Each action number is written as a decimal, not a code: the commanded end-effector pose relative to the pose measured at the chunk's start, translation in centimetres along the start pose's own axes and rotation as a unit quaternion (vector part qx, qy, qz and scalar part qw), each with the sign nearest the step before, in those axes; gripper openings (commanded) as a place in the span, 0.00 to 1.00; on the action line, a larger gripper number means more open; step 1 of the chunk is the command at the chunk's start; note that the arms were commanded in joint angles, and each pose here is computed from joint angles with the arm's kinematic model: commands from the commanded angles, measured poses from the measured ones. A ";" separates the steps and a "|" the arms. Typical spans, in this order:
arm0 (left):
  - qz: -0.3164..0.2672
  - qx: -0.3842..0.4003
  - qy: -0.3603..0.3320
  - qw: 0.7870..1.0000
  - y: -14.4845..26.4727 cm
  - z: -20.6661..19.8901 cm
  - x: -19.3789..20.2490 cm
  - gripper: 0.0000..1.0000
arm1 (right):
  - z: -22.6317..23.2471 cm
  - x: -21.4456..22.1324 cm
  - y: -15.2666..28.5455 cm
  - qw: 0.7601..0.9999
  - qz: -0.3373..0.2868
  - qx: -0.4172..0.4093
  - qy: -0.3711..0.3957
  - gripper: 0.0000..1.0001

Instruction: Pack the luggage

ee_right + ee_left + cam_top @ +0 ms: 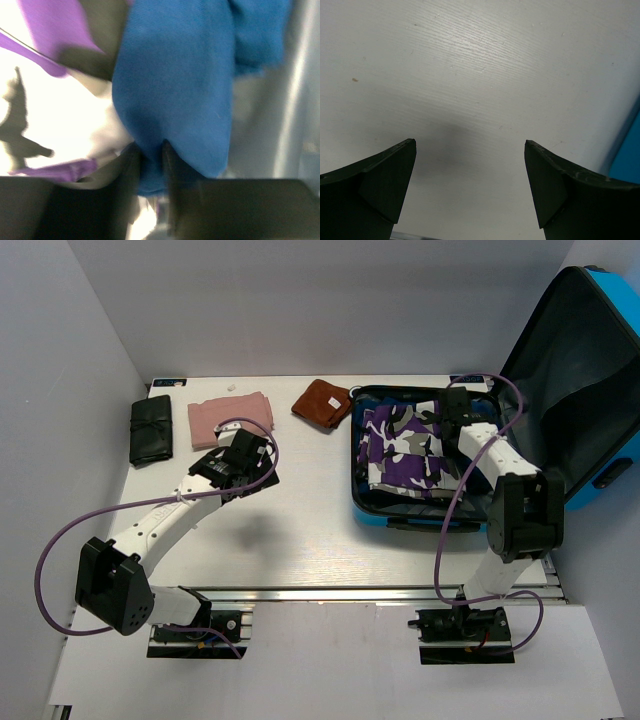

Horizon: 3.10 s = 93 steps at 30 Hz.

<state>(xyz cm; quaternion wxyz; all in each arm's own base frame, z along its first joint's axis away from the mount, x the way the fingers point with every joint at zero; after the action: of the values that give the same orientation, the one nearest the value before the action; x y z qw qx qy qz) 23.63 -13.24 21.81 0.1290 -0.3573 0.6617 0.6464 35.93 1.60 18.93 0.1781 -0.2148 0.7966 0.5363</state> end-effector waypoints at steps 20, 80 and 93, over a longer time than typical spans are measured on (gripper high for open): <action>-0.004 0.047 0.013 0.999 -0.7 -0.5 -2.9 0.98 | -2.1 7.3 1.8 0.999 0.027 0.003 0.029 0.09; -0.057 0.007 0.048 0.997 -12.7 -1.9 -20.6 0.98 | 2.1 -2.4 16.8 0.919 -0.219 -0.325 -0.036 0.89; 0.014 -0.029 -0.003 0.999 -27.3 -2.9 -16.2 0.98 | 3.2 2.5 19.6 0.919 -0.218 -0.329 -0.024 0.89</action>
<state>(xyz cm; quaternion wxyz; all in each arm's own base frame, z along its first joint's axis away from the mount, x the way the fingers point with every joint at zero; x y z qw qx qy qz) 54.93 -8.00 11.71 0.1150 -0.3800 0.6356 0.6620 24.22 10.77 31.57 0.2177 -0.4175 0.5010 0.7262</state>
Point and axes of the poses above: each gripper's point midway between its finger pads, its own y axis back along the fingers, its own z axis along the line the jaws close on, x = y × z, the point moved 10 cm from there along y, back along the fingers, and after that the axes turned 1 degree about -y, right-handed, at the moved point
